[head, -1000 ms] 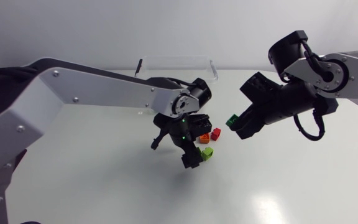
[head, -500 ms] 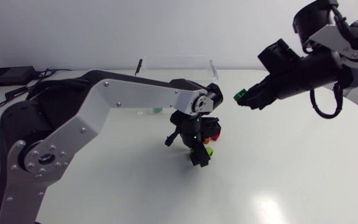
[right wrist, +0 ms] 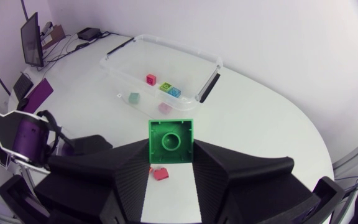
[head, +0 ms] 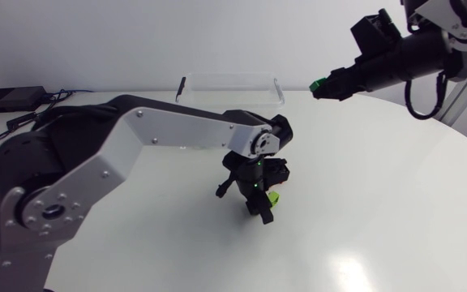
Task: Place the duplo bricks in the container
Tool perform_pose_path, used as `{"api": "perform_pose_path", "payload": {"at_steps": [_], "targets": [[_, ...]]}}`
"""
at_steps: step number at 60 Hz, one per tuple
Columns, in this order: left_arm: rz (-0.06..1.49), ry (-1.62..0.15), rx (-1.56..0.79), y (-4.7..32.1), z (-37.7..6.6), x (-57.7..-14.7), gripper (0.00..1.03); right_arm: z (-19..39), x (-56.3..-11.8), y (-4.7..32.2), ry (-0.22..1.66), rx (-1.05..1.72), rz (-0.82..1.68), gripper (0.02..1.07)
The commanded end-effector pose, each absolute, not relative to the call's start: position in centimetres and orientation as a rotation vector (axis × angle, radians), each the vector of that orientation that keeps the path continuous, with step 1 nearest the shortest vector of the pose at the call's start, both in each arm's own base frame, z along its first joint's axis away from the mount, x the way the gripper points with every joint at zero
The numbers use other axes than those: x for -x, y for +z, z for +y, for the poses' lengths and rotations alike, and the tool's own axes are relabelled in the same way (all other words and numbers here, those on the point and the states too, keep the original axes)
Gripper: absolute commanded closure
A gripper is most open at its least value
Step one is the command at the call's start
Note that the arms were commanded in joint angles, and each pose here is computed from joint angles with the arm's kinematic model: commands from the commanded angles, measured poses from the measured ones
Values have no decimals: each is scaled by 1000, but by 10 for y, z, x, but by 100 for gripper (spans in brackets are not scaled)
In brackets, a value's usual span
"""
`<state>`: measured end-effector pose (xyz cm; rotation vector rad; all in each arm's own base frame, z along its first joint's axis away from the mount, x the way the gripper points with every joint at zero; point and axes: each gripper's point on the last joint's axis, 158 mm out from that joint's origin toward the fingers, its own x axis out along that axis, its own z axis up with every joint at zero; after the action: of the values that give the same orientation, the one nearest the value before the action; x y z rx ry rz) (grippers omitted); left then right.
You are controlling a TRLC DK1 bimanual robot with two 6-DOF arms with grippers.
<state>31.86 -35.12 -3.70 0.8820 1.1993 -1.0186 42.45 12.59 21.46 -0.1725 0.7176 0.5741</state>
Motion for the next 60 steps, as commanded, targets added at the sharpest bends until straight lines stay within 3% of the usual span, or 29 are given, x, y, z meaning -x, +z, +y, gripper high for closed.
{"api": "perform_pose_path", "payload": {"at_steps": [1, 15, 32, 56, 59, 60], "targets": [[1164, -1001, -841, -9, -346, -312, 90, 142, -440, 217, 580, 143, 710, 80], [1013, -953, -749, 56, -335, -317, 90, 172, -476, 208, 586, 142, 710, 79], [821, -852, -613, 127, -312, -343, 90, 206, -513, 172, 590, 162, 749, 79], [573, -693, -476, 200, -278, -383, 90, 227, -565, 138, 556, 186, 756, 77], [531, -658, -443, 212, -273, -395, 90, 227, -570, 132, 544, 195, 766, 59], [514, -644, -429, 216, -271, -400, 90, 227, -570, 132, 541, 196, 770, 47]]}}
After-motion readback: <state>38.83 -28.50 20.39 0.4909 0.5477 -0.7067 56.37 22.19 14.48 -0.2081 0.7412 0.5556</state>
